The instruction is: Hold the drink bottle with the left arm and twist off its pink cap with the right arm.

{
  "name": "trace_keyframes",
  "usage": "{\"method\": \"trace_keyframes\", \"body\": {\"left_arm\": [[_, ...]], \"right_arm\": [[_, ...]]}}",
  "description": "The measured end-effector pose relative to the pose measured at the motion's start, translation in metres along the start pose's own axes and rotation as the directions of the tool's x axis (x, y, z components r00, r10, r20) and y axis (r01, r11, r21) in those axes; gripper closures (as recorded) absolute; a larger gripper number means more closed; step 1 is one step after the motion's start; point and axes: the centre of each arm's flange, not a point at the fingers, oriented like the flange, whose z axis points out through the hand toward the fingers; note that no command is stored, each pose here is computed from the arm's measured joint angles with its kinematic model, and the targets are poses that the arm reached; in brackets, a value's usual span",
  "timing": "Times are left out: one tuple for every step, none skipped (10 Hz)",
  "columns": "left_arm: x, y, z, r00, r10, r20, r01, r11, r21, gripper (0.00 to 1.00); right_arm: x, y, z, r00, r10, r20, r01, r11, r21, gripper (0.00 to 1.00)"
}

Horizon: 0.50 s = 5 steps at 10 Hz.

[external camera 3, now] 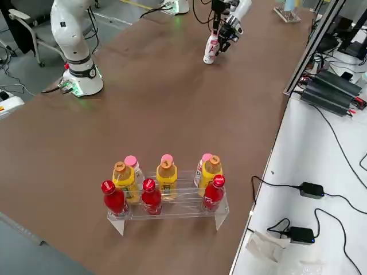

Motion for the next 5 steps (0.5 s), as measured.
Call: {"method": "trace_keyframes", "body": {"left_arm": [[0.0000,0.0000,0.0000,1.000,0.000,0.000,0.000,1.000,0.000,0.28],[0.0000,0.0000,0.0000,1.000,0.000,0.000,0.000,1.000,0.000,0.29],[0.0000,0.0001,-0.0001,1.000,0.000,0.000,0.000,1.000,0.000,0.30],[0.0000,0.0003,-0.0003,1.000,0.000,0.000,0.000,1.000,0.000,0.33],[-0.0003,0.0002,-0.0001,1.000,0.000,0.000,0.000,1.000,0.000,0.34]], "right_arm": [[-0.0001,-0.0003,-0.0001,0.999,-0.045,0.000,0.045,0.999,0.000,0.55],[-0.0002,-0.0003,0.0000,0.996,-0.093,0.000,0.093,0.996,0.000,0.55],[-0.0003,-0.0002,0.0001,0.991,-0.130,0.001,0.130,0.991,-0.001,0.55],[-0.0005,0.0001,0.0006,0.986,-0.165,0.003,0.165,0.986,-0.002,0.55],[-0.0010,0.0005,0.0018,0.979,-0.202,0.006,0.202,0.979,-0.003,0.55]]}}
